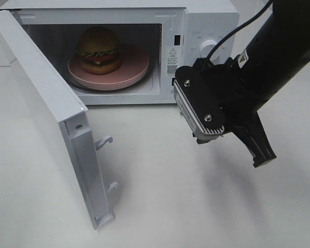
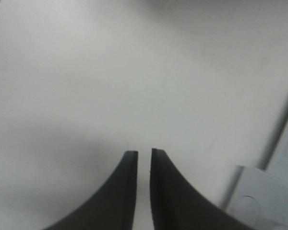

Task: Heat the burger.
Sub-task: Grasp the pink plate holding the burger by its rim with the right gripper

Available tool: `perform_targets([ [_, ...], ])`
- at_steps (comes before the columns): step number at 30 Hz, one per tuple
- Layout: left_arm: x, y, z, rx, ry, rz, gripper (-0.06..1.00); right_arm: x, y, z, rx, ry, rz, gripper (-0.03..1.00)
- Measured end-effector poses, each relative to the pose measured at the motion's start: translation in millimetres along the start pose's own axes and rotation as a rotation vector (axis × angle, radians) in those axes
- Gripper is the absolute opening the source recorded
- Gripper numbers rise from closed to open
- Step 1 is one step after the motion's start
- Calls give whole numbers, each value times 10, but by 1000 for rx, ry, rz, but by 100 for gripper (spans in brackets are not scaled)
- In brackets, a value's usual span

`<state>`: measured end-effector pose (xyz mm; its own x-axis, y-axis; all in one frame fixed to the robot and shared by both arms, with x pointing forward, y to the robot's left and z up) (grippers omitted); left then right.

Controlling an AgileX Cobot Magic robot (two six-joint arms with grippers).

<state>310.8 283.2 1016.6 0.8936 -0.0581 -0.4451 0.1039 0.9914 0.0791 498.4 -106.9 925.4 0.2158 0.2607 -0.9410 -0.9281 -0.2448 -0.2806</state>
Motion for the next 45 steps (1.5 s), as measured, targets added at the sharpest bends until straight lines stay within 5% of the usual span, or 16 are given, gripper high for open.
perform_targets([
  [5,0,0,0,0,0,0,99,-45,-215,-30,-88,28,-104,31],
  [7,0,0,0,0,0,0,99,-60,-313,-22,-60,24,-159,48],
  [8,0,0,0,0,0,0,99,-60,-313,-22,-60,24,-159,48],
  [9,0,0,0,0,0,0,99,-68,-364,-6,8,14,-189,63],
  [10,0,0,0,0,0,0,99,-68,-364,-6,8,14,-189,63],
  [11,0,0,0,0,0,0,99,-68,-373,18,46,16,-201,76],
  [16,0,0,0,0,0,0,99,-65,-412,35,50,57,-225,96],
  [45,0,0,0,0,0,0,99,533,-1160,537,-7,56,-273,96],
])
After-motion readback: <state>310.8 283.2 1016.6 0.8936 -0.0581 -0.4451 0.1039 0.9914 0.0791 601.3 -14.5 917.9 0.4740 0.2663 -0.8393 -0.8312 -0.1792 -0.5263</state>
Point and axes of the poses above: a point on each arm's last joint axis where the gripper is mounted, x pointing out along that axis toward the gripper, y along the wrist's bending axis when the last joint is at zero, z = x × y, the point moved 9 cm from there along x, pointing out along that axis toward the gripper, and after that the axes turned 7 degrees about x, right-handed, at the moved point
